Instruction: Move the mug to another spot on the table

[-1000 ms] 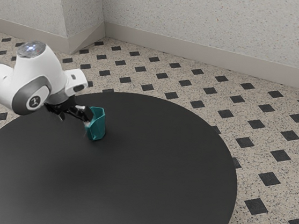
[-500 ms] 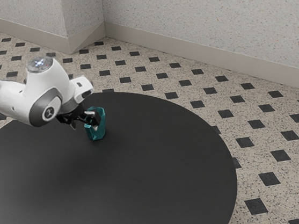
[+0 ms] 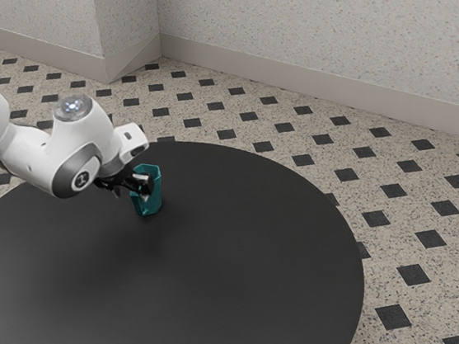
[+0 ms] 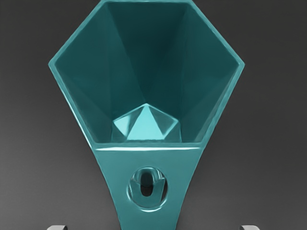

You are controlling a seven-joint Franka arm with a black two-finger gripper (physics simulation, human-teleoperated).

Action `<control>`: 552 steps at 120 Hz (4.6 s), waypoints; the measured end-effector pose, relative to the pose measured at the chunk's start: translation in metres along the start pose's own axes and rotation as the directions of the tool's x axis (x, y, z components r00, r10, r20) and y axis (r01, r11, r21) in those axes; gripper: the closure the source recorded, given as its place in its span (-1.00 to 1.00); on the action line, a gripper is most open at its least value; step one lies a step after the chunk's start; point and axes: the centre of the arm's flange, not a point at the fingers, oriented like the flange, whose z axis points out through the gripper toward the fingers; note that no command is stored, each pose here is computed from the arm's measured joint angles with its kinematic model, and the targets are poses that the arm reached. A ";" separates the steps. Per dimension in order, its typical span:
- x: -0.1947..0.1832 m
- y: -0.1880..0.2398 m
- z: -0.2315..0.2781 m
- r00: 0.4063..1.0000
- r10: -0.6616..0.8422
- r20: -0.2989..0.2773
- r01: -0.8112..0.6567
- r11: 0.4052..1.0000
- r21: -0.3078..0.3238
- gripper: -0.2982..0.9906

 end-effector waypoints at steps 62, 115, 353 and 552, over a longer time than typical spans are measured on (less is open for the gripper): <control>0.004 -0.001 0.031 1.000 -0.004 0.016 0.004 1.000 0.014 -0.15; 0.012 -0.001 0.040 1.000 -0.004 0.013 0.004 1.000 0.017 -0.10; -0.113 0.023 -0.060 0.997 0.060 0.042 -0.057 0.996 -0.063 0.61; -0.131 0.056 -0.041 0.990 0.137 0.017 -0.135 0.987 -0.090 0.59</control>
